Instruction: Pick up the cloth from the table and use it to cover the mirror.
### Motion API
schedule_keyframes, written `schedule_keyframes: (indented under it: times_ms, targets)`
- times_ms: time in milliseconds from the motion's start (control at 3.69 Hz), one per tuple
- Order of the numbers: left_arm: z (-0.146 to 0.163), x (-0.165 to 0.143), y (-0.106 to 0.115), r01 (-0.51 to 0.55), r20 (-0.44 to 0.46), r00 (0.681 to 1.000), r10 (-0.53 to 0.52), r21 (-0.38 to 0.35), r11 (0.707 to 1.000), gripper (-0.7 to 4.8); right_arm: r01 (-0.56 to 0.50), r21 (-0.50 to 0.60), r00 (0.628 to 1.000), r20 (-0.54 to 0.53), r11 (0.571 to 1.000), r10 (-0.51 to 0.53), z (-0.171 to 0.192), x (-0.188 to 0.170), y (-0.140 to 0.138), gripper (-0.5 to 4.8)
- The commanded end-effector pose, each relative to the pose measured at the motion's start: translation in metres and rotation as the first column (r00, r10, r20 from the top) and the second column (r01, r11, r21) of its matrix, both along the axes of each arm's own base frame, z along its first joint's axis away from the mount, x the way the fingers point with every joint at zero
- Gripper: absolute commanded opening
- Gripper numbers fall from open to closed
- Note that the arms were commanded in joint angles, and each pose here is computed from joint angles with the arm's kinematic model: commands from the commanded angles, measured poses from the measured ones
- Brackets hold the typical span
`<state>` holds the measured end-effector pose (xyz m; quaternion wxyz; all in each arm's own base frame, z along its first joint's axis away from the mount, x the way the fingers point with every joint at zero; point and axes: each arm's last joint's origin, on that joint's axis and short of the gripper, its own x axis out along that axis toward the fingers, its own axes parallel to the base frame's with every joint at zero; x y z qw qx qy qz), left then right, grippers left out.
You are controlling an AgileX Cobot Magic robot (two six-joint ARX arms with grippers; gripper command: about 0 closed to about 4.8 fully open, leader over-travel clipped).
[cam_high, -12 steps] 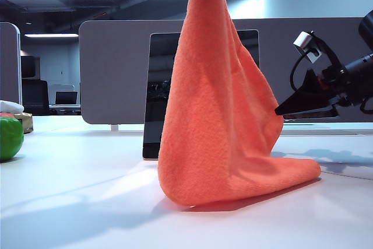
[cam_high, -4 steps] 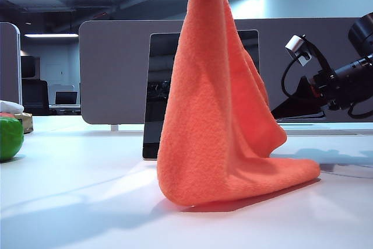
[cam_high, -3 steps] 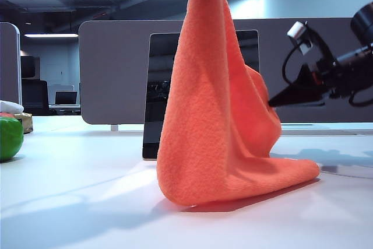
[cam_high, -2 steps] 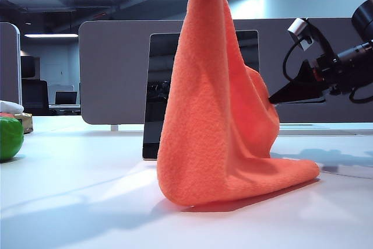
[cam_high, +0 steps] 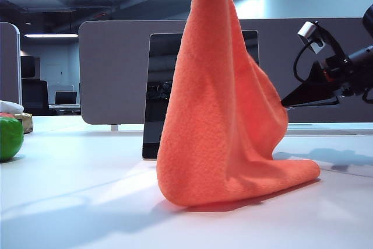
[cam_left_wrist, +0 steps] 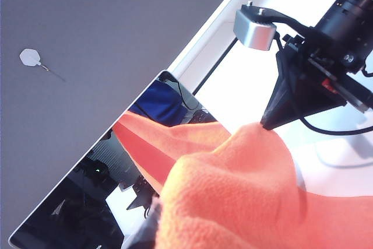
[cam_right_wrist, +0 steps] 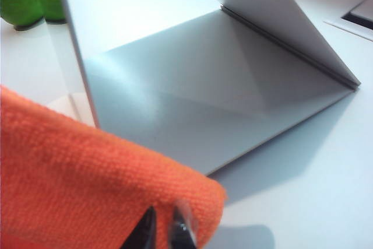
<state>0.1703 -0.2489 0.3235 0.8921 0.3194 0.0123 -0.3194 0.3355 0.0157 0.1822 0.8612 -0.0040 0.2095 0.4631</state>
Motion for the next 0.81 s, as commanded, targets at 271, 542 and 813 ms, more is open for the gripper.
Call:
schedule_keyframes:
  times_ms: [271, 542, 813]
  targets:
    - [0.013, 0.002, 0.001, -0.091, 0.069, 0.993, 0.098, -0.097, 0.991, -0.06, -0.039, 0.015, 0.975, 0.22, 0.999, 0.035, 0.068, -0.025, 0.0, -0.01]
    - [0.046, -0.001, 0.053, 0.065, 0.059, 0.997, -0.058, -0.14, 0.988, -0.06, -0.145, 0.053, 0.96, 0.25, 0.988, 0.128, 0.116, -0.075, 0.008, -0.01]
    - [0.058, -0.021, 0.063, 0.152, 0.066, 0.987, -0.143, -0.166, 0.974, -0.06, -0.181, 0.08, 0.969, 0.186, 0.98, 0.164, 0.12, -0.091, 0.011, -0.01]
